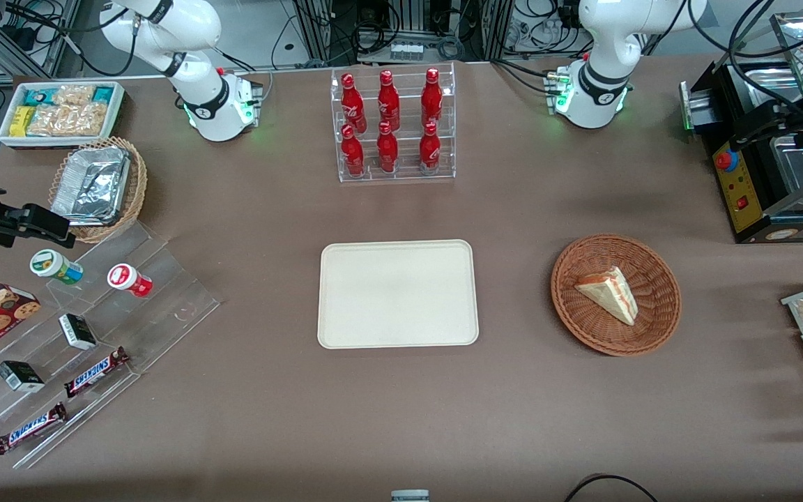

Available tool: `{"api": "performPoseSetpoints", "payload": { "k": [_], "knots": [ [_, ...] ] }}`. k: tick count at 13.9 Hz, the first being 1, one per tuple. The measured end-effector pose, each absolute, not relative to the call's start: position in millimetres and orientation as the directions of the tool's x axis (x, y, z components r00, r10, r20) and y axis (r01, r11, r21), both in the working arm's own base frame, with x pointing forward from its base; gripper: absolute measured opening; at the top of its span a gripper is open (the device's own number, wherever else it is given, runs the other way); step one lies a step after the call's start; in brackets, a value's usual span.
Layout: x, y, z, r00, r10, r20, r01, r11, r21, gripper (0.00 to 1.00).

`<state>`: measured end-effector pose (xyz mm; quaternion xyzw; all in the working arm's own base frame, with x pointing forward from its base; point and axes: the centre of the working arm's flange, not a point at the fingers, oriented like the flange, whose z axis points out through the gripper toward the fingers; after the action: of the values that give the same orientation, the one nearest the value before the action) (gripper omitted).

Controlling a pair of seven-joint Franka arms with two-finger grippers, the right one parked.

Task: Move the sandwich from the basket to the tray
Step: 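Move the left gripper over the wrapped sandwich in the wicker basket, then lower the left gripper and close it on the wrapped sandwich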

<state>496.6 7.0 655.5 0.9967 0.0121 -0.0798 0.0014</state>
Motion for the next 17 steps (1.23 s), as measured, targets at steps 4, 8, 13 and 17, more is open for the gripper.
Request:
{"api": "performPoseSetpoints", "payload": {
  "k": [4, 8, 13, 17],
  "knots": [
    [503, -2, 648, 0.986, 0.017, -0.164, 0.015, -1.0, -0.012, 1.0],
    [534, 1, 603, 0.982, 0.056, -0.183, 0.048, -0.998, -0.045, 1.0],
    [580, -15, 512, 0.948, 0.298, -0.107, 0.292, -0.954, -0.073, 1.0],
    [593, -55, 439, 0.844, 0.535, -0.034, 0.532, -0.844, -0.063, 1.0]
  ]
}}
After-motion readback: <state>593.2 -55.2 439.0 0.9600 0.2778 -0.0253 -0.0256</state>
